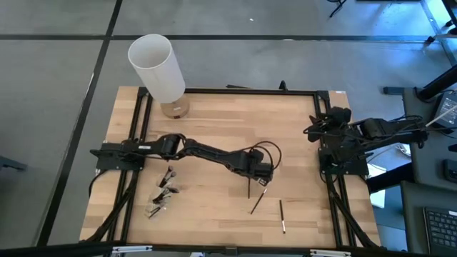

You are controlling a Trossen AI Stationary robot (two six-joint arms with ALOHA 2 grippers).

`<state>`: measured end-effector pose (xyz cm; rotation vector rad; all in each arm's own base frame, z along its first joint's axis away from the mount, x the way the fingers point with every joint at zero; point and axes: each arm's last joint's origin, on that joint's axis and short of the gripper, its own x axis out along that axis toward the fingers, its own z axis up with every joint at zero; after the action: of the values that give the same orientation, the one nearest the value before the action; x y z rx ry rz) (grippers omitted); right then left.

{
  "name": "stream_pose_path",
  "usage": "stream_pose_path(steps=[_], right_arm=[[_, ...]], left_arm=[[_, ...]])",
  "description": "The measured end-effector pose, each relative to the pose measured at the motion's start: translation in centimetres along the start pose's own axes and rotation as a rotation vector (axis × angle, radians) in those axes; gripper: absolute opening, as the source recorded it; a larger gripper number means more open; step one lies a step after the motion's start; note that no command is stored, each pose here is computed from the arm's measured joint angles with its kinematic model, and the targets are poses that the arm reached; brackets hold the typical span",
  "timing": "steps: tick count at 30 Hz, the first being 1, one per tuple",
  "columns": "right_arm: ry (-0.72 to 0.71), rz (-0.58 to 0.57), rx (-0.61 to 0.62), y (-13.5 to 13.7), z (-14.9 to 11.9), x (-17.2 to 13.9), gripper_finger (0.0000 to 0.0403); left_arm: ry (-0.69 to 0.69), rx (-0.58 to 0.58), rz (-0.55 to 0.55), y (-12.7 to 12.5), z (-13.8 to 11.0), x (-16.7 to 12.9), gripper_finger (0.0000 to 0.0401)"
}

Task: Put items in baskets/containers
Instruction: Put the black eyeshadow brush into the transparent organizer

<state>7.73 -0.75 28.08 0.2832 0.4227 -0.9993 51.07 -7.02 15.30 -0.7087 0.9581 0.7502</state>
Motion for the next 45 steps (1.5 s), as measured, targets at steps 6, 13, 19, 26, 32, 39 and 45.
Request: stream_pose_path(steps=[6,13,19,26,32,39,45], right_arm=[[0.012,0.003,-0.014,0.2,0.0,0.1,0.0163],[0.016,0.007,-0.013,0.2,-0.1,0.1,0.0163],[0.019,0.009,-0.013,0.2,-0.1,0.1,0.0163],[0.03,0.02,-0.009,0.2,-0.1,0.1,0.0163],[0.03,0.02,-0.009,0.2,-0.1,0.1,0.0163],[0.029,0.021,-0.008,0.2,-0.1,0.0,0.0163],[0.029,0.022,-0.015,0.2,-0.1,0.0,0.0163]], left_arm=[[0.01,0.0,-0.006,0.1,0.2,0.0,0.0106],[0.142,0.04,-0.015,0.5,0.1,-0.4,0.0104],[0.158,0.015,0.02,0.8,-0.1,-0.5,0.0104],[0.166,0.034,0.033,1.0,-0.3,-0.4,0.0104],[0.204,0.042,0.04,1.5,-0.9,0.3,0.0103],[0.225,0.123,0.044,1.7,-1.4,0.6,0.0095],[0.271,0.277,0.046,1.9,-1.8,0.6,0.0045]])
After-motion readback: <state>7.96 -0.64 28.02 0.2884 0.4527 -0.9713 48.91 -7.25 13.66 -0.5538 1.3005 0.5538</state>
